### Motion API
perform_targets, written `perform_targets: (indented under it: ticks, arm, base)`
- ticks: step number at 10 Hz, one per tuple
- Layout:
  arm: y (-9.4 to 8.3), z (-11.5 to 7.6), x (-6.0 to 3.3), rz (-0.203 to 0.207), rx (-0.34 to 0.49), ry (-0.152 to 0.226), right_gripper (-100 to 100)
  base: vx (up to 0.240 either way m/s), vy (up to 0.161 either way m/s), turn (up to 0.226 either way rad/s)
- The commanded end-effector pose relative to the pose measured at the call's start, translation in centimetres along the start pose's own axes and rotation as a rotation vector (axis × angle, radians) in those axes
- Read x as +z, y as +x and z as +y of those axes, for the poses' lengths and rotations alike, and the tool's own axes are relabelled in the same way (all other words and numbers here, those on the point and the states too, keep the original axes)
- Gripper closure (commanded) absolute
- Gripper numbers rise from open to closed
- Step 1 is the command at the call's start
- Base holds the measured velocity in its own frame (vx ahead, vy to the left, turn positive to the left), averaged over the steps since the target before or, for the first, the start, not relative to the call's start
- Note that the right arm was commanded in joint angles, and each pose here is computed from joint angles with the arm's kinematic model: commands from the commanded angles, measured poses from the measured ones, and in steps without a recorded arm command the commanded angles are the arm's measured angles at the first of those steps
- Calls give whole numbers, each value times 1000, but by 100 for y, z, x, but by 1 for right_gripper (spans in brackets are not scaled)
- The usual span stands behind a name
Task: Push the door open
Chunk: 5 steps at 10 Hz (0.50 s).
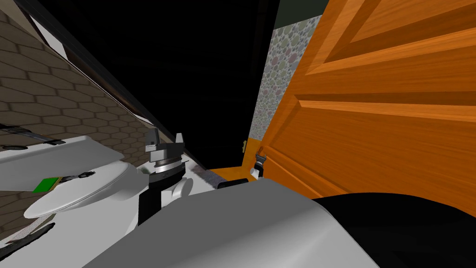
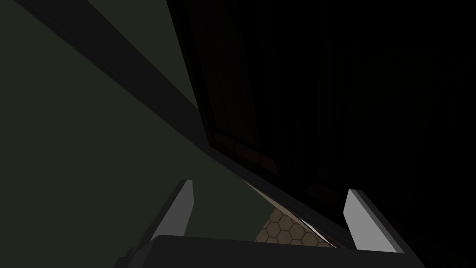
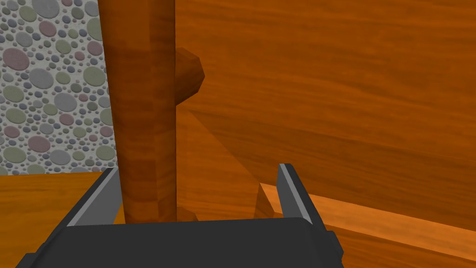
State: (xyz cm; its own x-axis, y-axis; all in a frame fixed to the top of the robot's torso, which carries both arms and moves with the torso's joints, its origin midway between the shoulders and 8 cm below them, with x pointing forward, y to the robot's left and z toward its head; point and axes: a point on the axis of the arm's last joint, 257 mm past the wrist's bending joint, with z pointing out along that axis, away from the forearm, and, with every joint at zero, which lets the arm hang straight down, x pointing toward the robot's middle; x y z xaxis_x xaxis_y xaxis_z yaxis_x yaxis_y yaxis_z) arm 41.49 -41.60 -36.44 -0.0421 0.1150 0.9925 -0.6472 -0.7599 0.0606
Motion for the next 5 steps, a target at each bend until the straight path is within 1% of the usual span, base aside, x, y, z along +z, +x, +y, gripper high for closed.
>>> perform_targets:
  ticks: [1, 3, 5]
  arm:
    - [85, 323, 123, 36, -21, -64, 100]
    - [85, 323, 123, 36, -21, -64, 100]
    - [14, 340, 88, 19, -32, -62, 100]
  base:
    - [8, -36, 82]
    - [25, -25, 23]
    - [1, -10, -8]
